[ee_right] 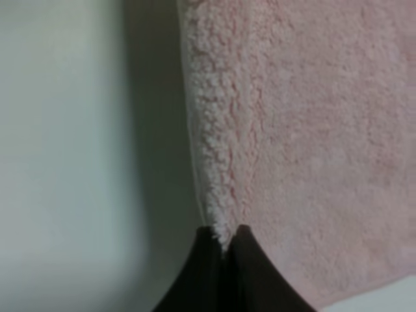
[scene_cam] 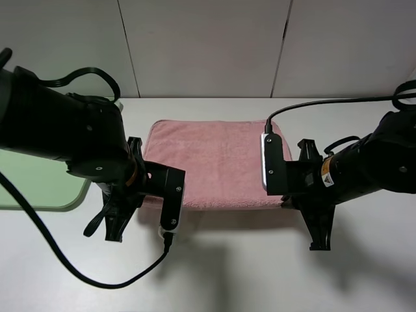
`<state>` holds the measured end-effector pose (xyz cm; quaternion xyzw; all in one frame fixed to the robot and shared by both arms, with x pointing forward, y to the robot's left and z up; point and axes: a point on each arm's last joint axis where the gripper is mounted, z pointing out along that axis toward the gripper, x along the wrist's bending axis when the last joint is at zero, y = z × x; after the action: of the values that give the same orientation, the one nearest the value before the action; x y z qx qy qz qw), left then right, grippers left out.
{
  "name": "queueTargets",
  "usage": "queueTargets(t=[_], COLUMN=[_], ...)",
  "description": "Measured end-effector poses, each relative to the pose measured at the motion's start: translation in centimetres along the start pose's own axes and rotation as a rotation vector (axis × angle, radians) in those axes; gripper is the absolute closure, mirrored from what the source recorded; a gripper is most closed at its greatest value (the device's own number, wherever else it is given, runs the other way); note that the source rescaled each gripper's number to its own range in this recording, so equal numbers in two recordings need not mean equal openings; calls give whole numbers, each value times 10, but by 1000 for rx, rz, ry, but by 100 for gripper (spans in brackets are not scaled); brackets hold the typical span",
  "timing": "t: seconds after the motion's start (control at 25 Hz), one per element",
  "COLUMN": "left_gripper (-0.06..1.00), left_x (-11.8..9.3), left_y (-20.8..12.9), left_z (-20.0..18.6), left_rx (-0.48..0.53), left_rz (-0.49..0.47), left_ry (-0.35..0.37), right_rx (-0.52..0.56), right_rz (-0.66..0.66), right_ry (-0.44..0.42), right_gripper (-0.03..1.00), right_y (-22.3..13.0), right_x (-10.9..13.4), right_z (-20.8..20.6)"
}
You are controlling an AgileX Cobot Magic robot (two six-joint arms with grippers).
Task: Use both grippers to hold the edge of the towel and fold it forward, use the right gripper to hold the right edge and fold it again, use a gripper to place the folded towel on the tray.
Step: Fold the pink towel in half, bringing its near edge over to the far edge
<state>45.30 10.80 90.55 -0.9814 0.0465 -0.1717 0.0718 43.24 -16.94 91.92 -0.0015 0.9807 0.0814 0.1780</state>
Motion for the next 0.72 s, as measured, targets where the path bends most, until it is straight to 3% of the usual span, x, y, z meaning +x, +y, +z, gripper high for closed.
queueTargets(t=[0.72], left_gripper=[94], left_x=[2], left_y=[-17], left_z=[-55], left_rx=[-85], left_rz=[-182], left_ry=[12], right_rx=[-68], right_rz=[130], right_ry=[-52], right_gripper=[97], right_y=[-6], right_x=[6], right_z=[-66])
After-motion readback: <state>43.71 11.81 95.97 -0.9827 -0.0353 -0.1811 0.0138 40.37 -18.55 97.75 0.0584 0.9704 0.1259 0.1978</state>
